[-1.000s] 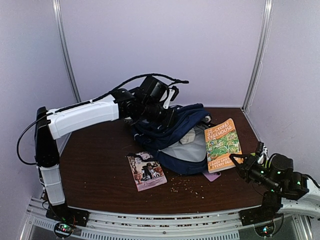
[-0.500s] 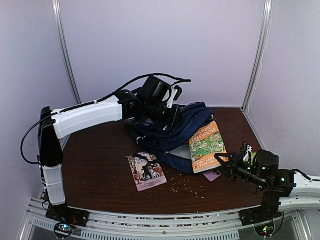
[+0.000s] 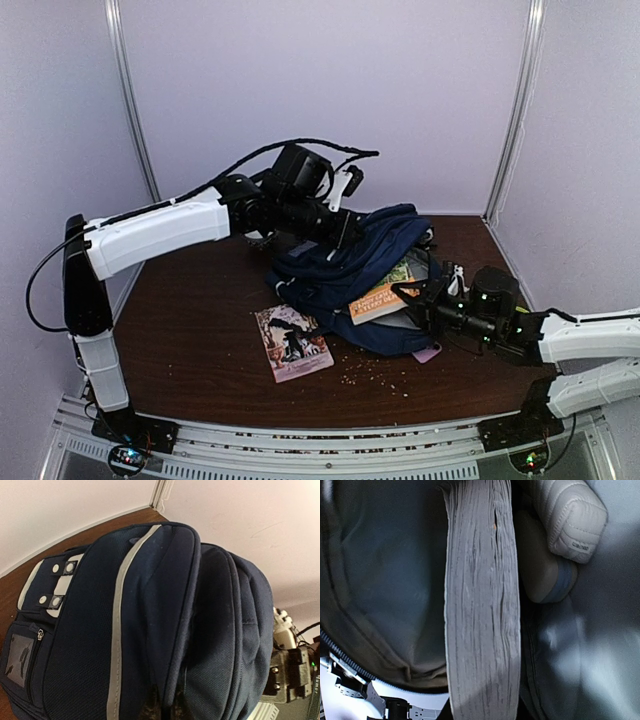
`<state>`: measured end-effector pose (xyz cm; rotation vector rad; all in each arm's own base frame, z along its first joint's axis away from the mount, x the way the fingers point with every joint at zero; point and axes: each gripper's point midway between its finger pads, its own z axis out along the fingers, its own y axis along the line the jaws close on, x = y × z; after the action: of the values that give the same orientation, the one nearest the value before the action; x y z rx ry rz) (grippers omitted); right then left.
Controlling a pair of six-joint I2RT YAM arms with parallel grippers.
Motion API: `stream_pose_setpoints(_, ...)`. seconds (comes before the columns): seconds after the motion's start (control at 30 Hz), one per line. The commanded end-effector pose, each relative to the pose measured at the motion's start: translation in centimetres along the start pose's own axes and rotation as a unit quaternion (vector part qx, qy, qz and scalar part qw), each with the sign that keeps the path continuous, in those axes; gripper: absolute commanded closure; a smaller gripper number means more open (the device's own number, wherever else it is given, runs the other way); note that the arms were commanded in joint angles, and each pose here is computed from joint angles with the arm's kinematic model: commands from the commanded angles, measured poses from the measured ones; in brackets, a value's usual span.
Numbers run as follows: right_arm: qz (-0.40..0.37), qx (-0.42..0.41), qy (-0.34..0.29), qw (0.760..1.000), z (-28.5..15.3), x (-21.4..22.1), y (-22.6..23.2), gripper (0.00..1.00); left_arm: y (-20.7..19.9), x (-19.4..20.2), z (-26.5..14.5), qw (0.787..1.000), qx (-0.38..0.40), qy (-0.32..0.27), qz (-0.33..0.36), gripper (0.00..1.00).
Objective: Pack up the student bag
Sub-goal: Place the book in the student bag.
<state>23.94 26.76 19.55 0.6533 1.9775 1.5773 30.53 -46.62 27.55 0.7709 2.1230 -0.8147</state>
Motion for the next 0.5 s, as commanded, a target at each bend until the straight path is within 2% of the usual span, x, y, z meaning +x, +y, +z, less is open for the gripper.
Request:
stream_pose_setpoints(0.0, -0.010, -0.108, 0.037, 0.993, 1.4, 0.0, 6.5, 1.00, -7.1, -9.5, -8.5, 0.977, 0.121, -0.170, 0.045, 1.00)
stream_pose_setpoints(0.47, -0.018, -0.027, 0.014, 0.999, 7.1, -4.6, 2.2, 1.00, -8.2, -7.6, -10.2, 0.974, 0.164, -0.150, 0.043, 1.00)
